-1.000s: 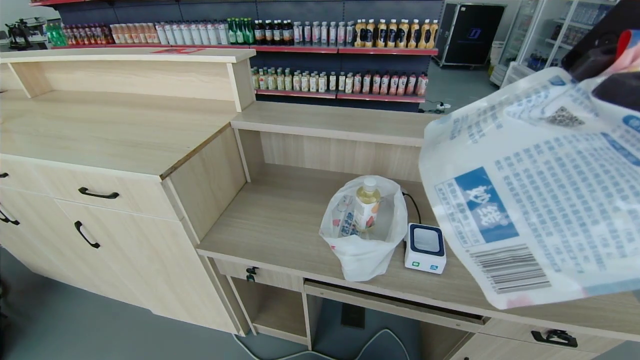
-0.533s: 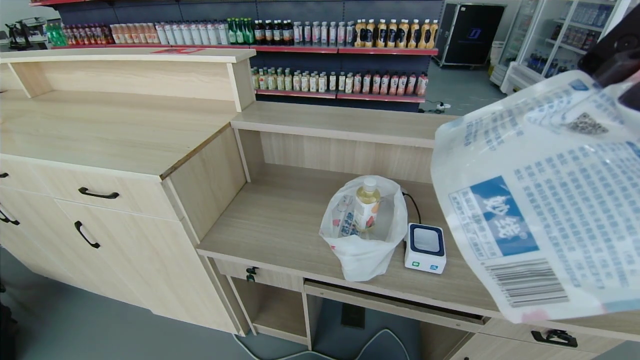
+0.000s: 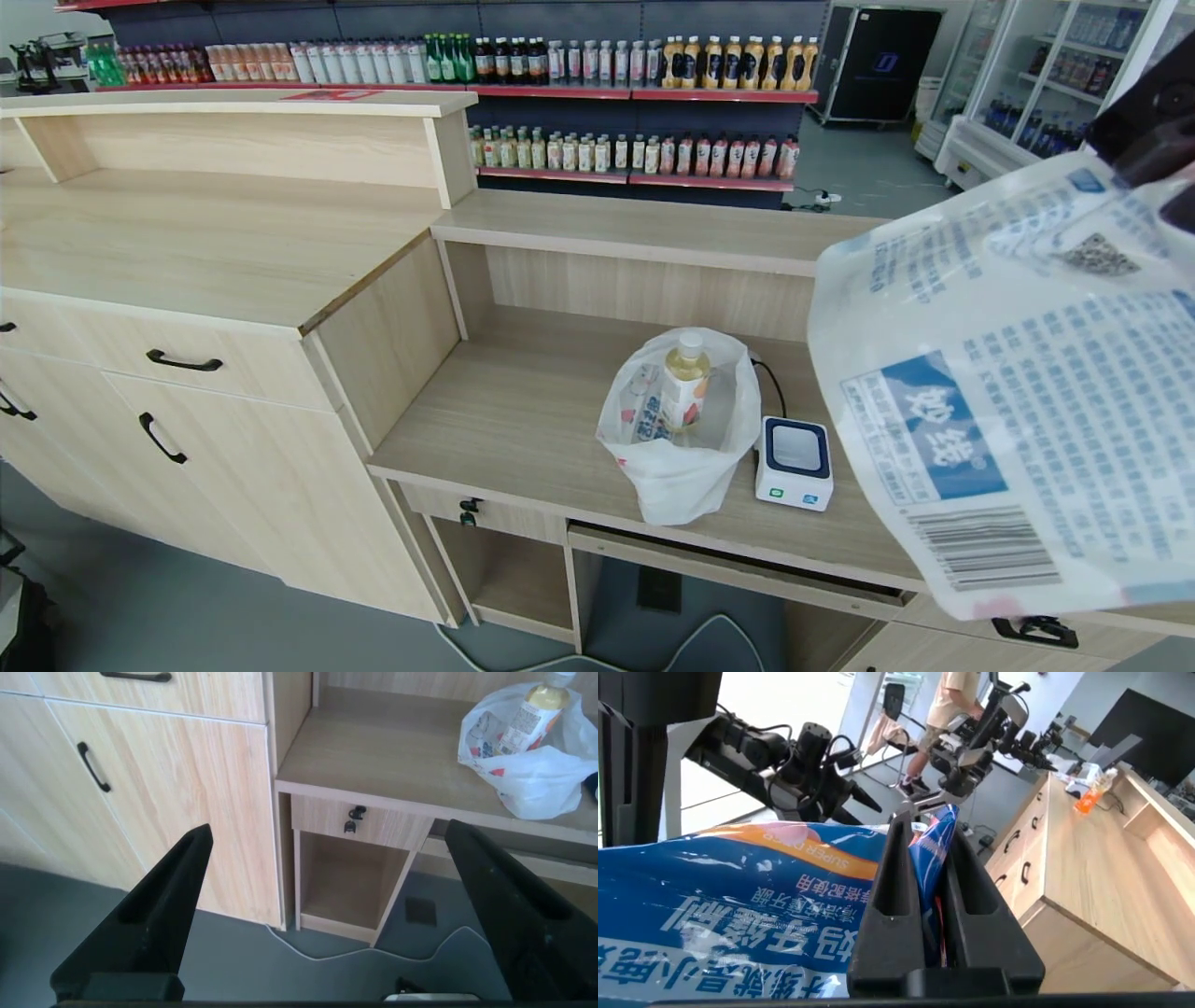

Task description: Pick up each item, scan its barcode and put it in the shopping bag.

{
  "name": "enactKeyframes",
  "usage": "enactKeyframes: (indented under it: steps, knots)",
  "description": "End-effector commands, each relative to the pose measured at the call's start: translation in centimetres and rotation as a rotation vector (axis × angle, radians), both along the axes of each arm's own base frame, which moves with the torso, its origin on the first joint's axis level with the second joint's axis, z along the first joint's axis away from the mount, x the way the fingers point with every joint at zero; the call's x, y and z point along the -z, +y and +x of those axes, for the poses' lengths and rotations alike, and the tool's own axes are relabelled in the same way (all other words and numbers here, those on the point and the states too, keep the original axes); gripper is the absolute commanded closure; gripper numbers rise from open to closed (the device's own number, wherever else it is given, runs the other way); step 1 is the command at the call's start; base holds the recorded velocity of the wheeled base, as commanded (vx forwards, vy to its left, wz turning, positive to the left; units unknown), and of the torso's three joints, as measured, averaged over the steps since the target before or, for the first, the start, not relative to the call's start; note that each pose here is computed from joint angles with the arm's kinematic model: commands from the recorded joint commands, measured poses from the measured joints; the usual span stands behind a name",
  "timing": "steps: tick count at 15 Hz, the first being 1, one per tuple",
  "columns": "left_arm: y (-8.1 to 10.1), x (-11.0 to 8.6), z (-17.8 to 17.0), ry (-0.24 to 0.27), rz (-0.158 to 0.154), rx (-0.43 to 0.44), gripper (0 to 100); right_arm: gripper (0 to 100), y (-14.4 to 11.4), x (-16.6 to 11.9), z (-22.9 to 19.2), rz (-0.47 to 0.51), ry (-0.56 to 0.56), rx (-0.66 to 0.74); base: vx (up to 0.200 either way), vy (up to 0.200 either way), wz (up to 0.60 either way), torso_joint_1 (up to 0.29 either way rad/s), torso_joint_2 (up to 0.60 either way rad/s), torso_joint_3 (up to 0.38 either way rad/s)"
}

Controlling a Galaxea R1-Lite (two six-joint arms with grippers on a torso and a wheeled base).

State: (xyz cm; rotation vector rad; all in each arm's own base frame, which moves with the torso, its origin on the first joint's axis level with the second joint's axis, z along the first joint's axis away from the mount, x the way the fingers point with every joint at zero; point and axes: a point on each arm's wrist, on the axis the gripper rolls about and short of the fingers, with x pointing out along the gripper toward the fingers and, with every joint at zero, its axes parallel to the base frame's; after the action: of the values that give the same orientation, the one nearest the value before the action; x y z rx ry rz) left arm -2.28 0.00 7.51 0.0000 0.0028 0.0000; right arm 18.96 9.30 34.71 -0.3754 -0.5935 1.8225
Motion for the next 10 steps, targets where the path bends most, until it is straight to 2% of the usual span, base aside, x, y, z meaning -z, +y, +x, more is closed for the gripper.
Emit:
enactKeyframes:
  steps: [1, 3, 6, 8, 10]
  knots:
    - [0.0, 0.0, 0.0, 0.0, 0.0, 0.0, 0, 100, 0.0, 0.2, 0.1, -0.02, -0.006, -0.011, 0.0, 0.0, 0.0, 0.0, 0.0, 0.0]
    - [0.0, 0.0, 0.0, 0.0, 0.0, 0.0, 0, 100, -1.1, 0.7, 0.7, -0.025, 0.011, 0.049, 0.0, 0.0, 0.0, 0.0, 0.0, 0.0]
    - [0.0, 0.0, 0.0, 0.0, 0.0, 0.0, 0, 100, -5.2, 2.9, 2.0, -0.033, 0.097, 0.256, 0.0, 0.0, 0.0, 0.0, 0.0, 0.0]
    - [0.0, 0.0, 0.0, 0.0, 0.0, 0.0, 0, 100, -8.8, 5.3, 2.2, -0.027, 0.19, 0.433, 0.0, 0.0, 0.0, 0.0, 0.0, 0.0]
    - [0.0, 0.0, 0.0, 0.0, 0.0, 0.0, 0, 100, -10.5, 6.9, 3.2, -0.029, 0.261, 0.505, 0.0, 0.0, 0.0, 0.0, 0.0, 0.0]
